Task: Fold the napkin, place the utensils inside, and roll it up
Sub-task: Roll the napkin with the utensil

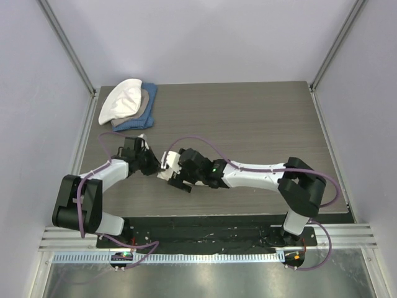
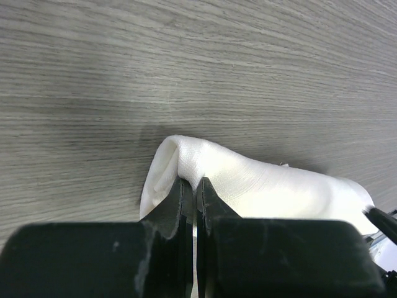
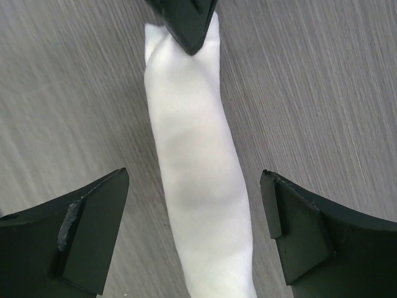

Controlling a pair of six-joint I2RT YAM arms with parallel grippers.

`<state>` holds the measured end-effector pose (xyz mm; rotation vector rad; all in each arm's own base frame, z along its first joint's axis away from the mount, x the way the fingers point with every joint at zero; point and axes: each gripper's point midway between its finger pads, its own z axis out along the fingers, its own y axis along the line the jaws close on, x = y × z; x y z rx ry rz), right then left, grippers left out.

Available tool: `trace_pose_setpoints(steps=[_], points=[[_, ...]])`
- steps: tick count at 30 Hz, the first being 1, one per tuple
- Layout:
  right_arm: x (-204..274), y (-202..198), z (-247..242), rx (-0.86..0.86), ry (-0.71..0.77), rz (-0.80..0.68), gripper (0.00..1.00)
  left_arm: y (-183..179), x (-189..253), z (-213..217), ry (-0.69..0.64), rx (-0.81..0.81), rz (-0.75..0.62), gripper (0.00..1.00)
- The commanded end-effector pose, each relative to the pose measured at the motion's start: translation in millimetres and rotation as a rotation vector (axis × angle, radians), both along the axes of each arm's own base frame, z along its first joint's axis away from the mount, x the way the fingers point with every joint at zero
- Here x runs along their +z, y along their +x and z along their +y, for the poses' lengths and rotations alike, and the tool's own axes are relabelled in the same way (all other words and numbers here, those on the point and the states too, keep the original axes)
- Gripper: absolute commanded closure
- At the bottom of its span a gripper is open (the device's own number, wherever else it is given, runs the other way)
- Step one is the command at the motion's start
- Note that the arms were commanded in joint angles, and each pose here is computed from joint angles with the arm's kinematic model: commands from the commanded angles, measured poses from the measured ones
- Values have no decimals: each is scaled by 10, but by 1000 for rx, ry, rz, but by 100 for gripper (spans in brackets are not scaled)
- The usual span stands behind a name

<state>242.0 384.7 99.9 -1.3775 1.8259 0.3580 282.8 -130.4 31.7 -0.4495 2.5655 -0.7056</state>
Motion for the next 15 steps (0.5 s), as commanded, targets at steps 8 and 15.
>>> trace_pose_setpoints(steps=[8, 15], points=[[-367, 190, -35, 20, -162, -129, 5, 50, 26, -18, 0, -14, 5, 100], [-556, 264, -114, -1, -174, 29, 12, 85, 82, -65, -24, -30, -16, 94]])
